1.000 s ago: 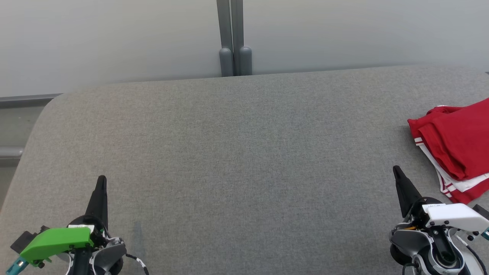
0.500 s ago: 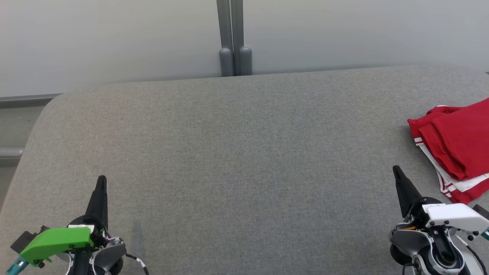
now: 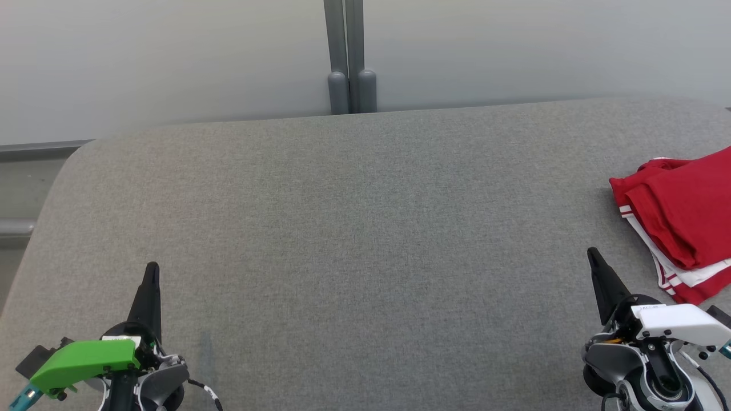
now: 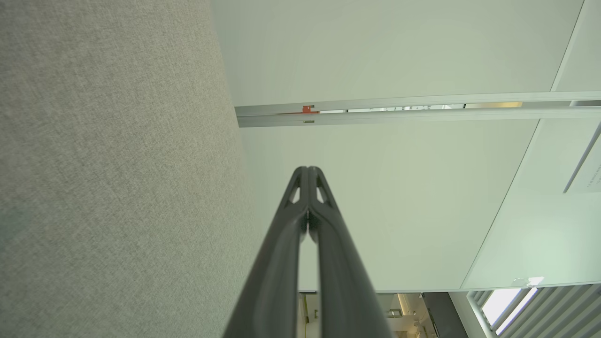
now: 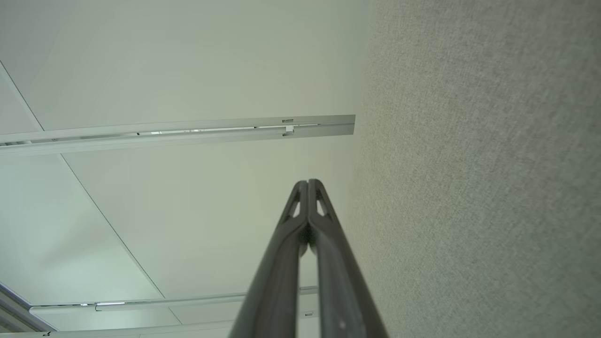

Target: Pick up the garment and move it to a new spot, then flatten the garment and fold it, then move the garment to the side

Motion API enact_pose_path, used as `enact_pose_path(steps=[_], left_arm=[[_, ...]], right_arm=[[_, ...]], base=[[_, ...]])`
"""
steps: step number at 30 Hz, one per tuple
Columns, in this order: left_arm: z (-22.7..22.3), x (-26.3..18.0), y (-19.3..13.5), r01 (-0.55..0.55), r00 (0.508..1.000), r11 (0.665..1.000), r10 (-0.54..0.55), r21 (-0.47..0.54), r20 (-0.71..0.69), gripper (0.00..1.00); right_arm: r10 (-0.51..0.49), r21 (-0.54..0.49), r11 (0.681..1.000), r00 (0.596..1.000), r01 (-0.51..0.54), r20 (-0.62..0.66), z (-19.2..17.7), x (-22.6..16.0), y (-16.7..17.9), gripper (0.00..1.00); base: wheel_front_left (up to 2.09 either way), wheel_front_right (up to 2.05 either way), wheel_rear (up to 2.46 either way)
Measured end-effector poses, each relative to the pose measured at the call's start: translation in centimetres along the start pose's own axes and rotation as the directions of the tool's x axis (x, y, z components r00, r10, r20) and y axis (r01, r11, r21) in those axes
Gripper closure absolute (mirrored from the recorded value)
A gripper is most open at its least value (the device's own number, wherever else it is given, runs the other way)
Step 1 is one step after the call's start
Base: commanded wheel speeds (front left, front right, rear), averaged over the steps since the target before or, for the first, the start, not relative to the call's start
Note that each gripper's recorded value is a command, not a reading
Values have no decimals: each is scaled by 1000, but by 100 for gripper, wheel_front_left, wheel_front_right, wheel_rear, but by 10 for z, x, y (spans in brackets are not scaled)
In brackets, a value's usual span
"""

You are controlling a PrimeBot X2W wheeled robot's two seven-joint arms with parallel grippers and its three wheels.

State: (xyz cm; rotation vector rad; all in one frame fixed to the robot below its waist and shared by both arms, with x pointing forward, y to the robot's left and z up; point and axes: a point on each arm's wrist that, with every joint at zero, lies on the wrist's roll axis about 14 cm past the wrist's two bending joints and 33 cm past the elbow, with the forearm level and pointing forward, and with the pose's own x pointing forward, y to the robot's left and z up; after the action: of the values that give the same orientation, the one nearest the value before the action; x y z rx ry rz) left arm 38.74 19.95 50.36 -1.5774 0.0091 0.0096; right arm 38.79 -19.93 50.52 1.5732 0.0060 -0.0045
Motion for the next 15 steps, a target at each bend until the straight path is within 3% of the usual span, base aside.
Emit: enact_pose_path(steps=[15], left_arm=[[0, 0, 0, 0, 1000, 1000, 0, 0, 0, 100]], right_arm=[[0, 0, 1000, 1000, 0, 0, 0, 0, 0, 100]], base=[[0, 0, 0]])
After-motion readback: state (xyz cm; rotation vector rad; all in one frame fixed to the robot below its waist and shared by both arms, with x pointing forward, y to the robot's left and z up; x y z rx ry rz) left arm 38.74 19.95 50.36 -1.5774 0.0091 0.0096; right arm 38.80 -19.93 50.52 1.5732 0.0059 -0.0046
